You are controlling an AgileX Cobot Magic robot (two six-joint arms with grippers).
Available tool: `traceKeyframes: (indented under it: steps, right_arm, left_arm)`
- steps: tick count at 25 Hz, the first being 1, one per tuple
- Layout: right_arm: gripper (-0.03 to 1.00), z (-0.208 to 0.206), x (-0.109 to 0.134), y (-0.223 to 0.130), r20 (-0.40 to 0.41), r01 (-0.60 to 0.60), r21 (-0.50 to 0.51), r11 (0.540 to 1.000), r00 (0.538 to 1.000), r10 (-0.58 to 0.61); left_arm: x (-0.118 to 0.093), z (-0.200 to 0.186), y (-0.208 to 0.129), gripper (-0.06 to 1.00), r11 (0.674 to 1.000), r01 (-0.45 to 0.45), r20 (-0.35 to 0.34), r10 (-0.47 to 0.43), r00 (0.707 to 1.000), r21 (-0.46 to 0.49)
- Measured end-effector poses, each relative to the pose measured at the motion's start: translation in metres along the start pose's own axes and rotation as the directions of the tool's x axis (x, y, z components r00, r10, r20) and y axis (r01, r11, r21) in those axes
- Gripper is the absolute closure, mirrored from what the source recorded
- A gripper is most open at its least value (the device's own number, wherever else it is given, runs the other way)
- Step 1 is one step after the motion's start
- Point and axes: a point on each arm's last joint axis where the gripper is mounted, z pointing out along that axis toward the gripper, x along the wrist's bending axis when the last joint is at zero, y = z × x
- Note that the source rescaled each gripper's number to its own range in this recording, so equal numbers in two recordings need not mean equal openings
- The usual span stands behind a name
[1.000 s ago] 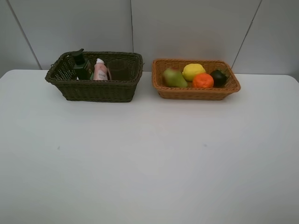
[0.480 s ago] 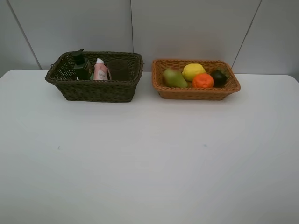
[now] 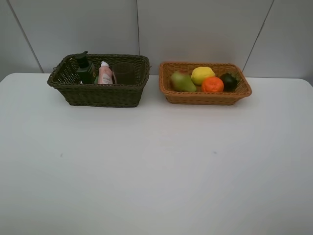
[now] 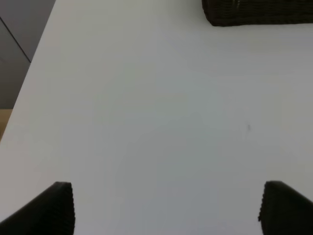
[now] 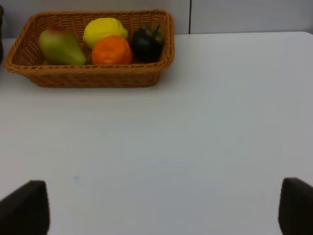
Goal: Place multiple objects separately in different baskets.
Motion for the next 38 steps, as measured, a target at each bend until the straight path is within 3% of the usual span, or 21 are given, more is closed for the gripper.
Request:
traceKeyframes:
  steps: [8, 38]
  right_arm:
    - [-0.03, 0.0000, 0.0000, 0.0000, 0.000, 0.000, 0.000, 1.000, 1.000, 0.000]
    - [-0.03, 0.0000, 0.0000, 0.0000, 0.000, 0.000, 0.000, 1.000, 1.000, 0.000]
  left_arm:
    - [0.0003, 0.0057, 0.0002, -0.06, 0.999, 0.001, 0.100, 0.003, 0.995, -0.037]
    - [0.0004, 0.0057, 0.0006, -0.06, 0.999, 0.004, 0.099, 0.000, 0.995, -0.042]
